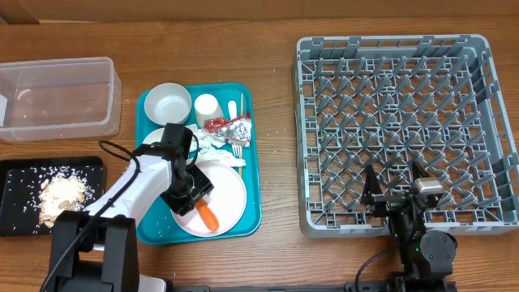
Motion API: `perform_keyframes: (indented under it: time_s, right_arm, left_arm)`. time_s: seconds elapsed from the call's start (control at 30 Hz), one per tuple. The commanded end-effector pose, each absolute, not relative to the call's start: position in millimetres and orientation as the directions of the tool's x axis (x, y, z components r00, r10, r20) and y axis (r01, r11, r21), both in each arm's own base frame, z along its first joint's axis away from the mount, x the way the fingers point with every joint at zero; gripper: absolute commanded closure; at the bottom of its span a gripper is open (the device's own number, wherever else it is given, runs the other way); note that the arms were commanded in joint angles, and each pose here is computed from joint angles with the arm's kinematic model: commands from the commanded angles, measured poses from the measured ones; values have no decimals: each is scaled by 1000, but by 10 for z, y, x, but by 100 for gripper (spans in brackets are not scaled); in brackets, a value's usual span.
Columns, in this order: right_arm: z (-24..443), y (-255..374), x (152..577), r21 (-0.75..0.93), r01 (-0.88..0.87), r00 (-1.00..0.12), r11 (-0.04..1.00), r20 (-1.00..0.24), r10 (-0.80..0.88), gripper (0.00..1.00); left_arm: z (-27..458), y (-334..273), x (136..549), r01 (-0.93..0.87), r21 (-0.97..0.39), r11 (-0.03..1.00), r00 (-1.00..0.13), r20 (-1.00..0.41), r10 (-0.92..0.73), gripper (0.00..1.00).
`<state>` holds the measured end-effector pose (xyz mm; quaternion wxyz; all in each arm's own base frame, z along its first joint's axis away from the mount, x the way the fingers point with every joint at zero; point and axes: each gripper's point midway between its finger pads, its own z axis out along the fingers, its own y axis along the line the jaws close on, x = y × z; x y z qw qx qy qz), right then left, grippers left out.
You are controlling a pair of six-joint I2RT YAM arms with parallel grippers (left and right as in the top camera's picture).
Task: Sort waste into correct bins and load items into the dishwasher rack
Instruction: 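Grasp the orange carrot with the left gripper and lift it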
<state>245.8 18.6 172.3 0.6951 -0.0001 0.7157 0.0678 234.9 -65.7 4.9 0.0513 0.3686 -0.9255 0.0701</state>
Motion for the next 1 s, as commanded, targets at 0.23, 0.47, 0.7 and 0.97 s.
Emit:
perform_keyframes:
  time_s: [0.23, 0.47, 0.7, 0.97]
  right_arm:
    - [1705, 160, 2459, 97, -82, -29, 992, -995, 95, 0]
    - [1705, 160, 2459, 97, -82, -29, 992, -995, 95, 0]
    - [1703, 160, 2459, 97, -82, -29, 992, -995, 95, 0]
    - [1706, 160, 2459, 97, -82, -28, 992, -995, 95, 0]
  left_arm:
    - [118, -679, 2367, -676, -90, 731, -735, 154, -661, 80]
    - [291, -693, 2470, -656, -98, 748, -753, 146, -641, 96]
    - [649, -601, 2657, -661, -97, 744, -750, 120, -650, 96]
    - [1268, 339, 2774, -818, -14, 575, -575, 32, -818, 96]
